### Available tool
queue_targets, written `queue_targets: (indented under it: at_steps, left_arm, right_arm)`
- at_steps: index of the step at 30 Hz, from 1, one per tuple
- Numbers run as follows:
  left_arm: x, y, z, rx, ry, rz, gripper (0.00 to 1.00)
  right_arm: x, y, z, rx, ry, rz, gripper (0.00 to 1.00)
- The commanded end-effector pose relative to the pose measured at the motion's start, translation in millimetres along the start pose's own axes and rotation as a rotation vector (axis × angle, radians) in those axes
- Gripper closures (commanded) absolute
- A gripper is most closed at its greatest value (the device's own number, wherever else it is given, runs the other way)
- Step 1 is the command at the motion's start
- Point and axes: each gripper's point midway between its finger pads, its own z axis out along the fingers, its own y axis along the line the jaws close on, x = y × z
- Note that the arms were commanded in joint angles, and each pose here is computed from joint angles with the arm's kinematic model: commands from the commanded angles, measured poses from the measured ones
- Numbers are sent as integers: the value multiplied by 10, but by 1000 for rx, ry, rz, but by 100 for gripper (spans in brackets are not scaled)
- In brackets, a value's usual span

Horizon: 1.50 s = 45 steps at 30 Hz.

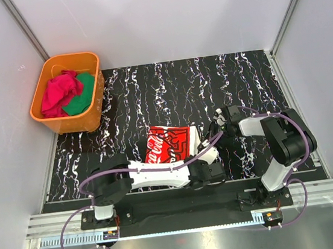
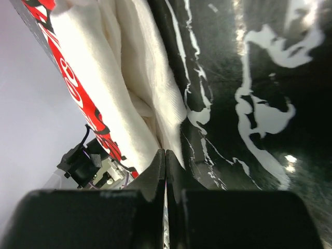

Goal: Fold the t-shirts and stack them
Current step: Fold the tshirt

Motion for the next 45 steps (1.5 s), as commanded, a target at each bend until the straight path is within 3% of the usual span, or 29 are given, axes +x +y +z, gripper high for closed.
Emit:
queue_targets:
  at_steps: [1, 7, 14, 31, 34, 36, 39, 41, 43, 44, 45]
  left_arm:
    - [-287, 113, -261, 57, -96, -118, 100]
    - [-353, 208, -325, 103, -125, -163, 100]
    - [-356, 191, -405, 155, -132, -155, 100]
    - [-314, -398, -292, 348, -102, -117, 100]
    - [-333, -371, -308, 363, -106, -131, 57]
    - [-350, -283, -370, 365, -124, -149, 48]
    - [-532, -74, -617, 402, -190, -226, 43]
    - [-627, 35, -781, 434, -227, -263, 43]
    - [-721, 234, -955, 472, -278, -327, 48]
    - [-729, 298, -977, 486, -283, -350, 50]
    - [-822, 512, -1034, 502, -313, -418, 54]
  right_arm:
    - [-10, 152, 83, -16, 9, -29, 100]
    - [-123, 235, 229, -58, -5, -7, 100]
    - [-289, 58, 378, 17, -49, 41, 100]
    - [-324, 19, 377, 57, -63, 53, 100]
    - [-328, 48, 341, 60, -63, 33, 100]
    - [-306, 35, 280, 95, -59, 30, 100]
    - [-355, 136, 113, 124, -83, -40, 98]
    - [-318, 121, 2, 170, -74, -90, 91]
    - [-367, 227, -143, 185, -111, -175, 83]
    - [-320, 214, -204, 208, -101, -180, 73]
    - [-329, 308, -292, 198, -119, -214, 69]
